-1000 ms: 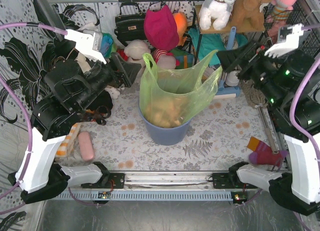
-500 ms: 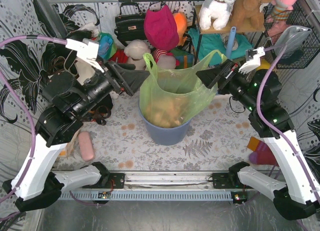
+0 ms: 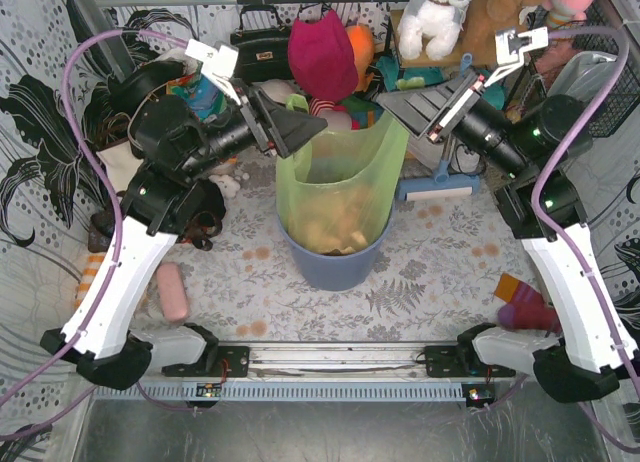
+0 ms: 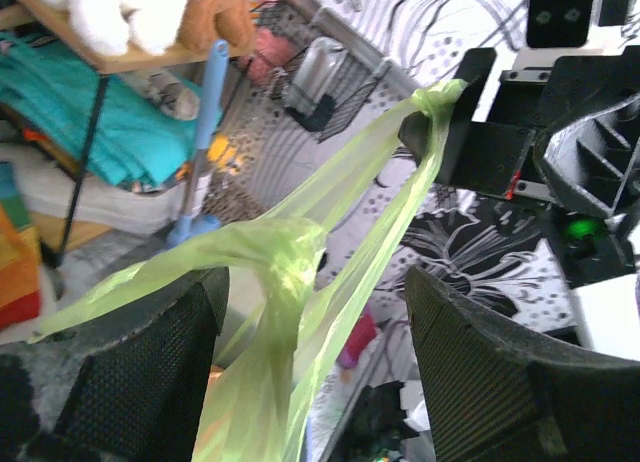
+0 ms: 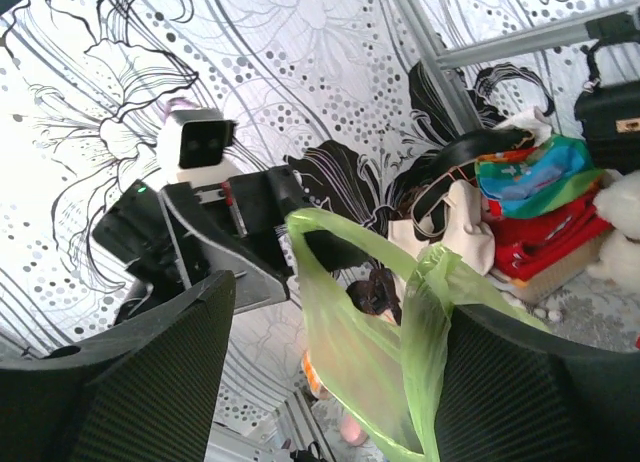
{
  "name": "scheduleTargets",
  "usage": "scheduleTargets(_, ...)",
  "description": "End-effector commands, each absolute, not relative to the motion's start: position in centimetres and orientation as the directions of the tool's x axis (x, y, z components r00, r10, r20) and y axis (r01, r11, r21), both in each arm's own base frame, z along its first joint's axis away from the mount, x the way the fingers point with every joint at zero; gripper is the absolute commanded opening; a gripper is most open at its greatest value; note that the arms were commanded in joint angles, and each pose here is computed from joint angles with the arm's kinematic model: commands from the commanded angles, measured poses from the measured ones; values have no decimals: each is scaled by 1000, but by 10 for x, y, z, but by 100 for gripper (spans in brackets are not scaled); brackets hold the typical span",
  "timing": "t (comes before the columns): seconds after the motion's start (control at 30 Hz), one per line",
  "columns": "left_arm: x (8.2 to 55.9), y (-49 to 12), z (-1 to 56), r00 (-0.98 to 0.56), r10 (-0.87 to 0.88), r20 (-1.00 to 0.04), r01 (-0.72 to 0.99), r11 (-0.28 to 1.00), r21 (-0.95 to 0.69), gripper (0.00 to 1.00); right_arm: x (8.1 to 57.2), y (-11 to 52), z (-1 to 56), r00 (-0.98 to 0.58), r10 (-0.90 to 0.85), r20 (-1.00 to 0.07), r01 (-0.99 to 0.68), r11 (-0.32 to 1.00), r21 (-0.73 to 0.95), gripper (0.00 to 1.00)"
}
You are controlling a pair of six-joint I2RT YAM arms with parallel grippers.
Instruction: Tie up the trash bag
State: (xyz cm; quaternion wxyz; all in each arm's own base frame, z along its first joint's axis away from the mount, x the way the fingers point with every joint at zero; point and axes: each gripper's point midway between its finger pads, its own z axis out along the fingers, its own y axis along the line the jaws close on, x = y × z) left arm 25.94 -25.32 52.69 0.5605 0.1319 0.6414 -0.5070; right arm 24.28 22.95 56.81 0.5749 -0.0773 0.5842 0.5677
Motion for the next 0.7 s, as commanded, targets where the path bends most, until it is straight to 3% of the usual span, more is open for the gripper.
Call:
scheduleTargets(0.0,221,-252,592,-322,-456,-830,880,180,-440,79,227,236,613,-273,565,-778,-837,260,482,69)
scheduleTargets(0.17,196,-233,635,-264,-506,-821,923,116,-368,79,239,244,623,-269,546,-794,-843,265,468,68)
scheduleTargets(0.33,186,-218,655,-195,-546,-815,921,183,-343,79,255,247,633,-233,536,-811,-841,308,445,66)
scheduleTargets(0.53,186,-213,649,-194,-556,-808,905,216,-366,78,268,245,640,-205,511,-835,-820,377,432,64)
scheduleTargets(0.67,202,-211,620,-215,-548,-808,859,288,-424,78,280,247,602,-270,500,-823,-770,401,496,63)
